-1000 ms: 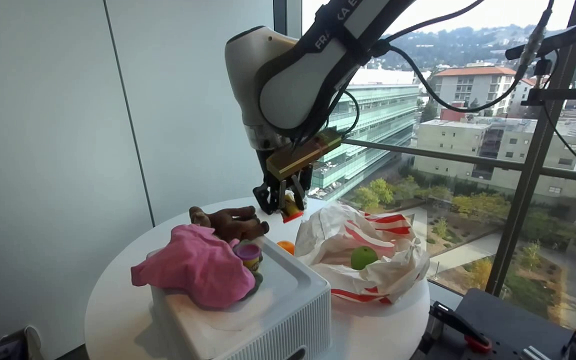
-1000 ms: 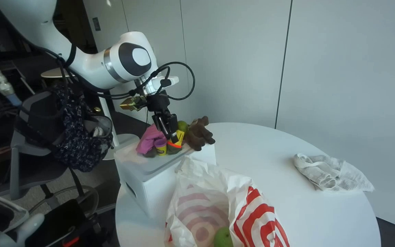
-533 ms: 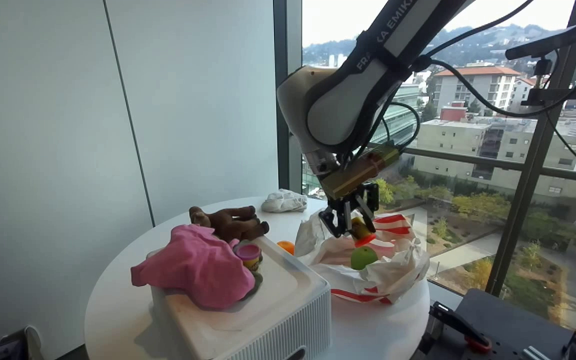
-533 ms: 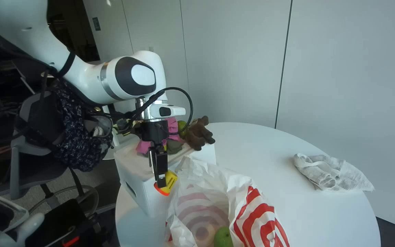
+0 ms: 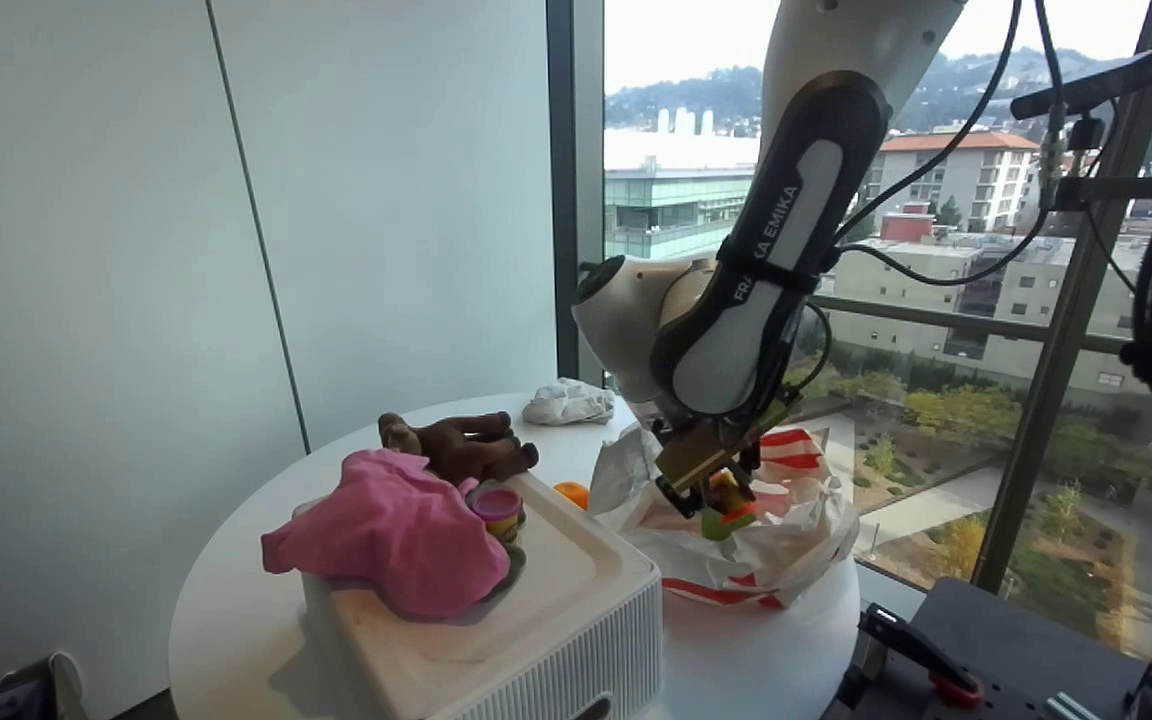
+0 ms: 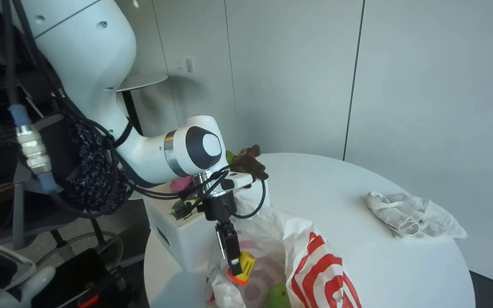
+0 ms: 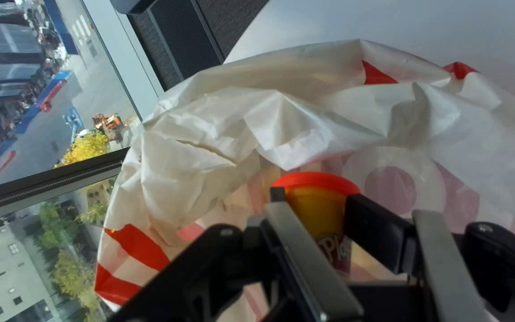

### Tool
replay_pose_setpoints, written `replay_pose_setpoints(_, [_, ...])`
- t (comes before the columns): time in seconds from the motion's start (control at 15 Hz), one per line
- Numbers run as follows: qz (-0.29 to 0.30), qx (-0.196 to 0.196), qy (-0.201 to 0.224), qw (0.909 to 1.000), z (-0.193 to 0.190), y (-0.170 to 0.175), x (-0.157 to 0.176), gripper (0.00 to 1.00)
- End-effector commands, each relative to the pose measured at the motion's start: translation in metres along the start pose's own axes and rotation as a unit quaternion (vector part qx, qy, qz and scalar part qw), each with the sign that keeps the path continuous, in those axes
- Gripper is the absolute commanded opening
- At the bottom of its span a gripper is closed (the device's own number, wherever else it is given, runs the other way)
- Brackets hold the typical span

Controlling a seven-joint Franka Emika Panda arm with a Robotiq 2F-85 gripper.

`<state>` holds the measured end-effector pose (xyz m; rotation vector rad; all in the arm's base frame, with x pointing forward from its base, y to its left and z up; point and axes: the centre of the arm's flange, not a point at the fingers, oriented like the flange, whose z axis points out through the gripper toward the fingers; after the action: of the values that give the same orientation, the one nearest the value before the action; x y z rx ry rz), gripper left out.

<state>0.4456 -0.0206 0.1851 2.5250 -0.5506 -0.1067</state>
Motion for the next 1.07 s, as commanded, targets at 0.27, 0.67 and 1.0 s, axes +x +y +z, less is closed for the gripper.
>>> replay_pose_setpoints(0.27, [0.045, -0.002, -0.029, 0.9985, -0.039, 0.017, -0.004, 0.84])
replay_pose_setpoints(0.67, [-0.002, 0.129, 0.004, 0.9916, -0.168, 0.016, -0.028, 1.00])
replay_pose_setpoints(1.0, [-0.086, 0.215, 0.084, 0.9693, -0.270, -0.053, -0.059, 1.00])
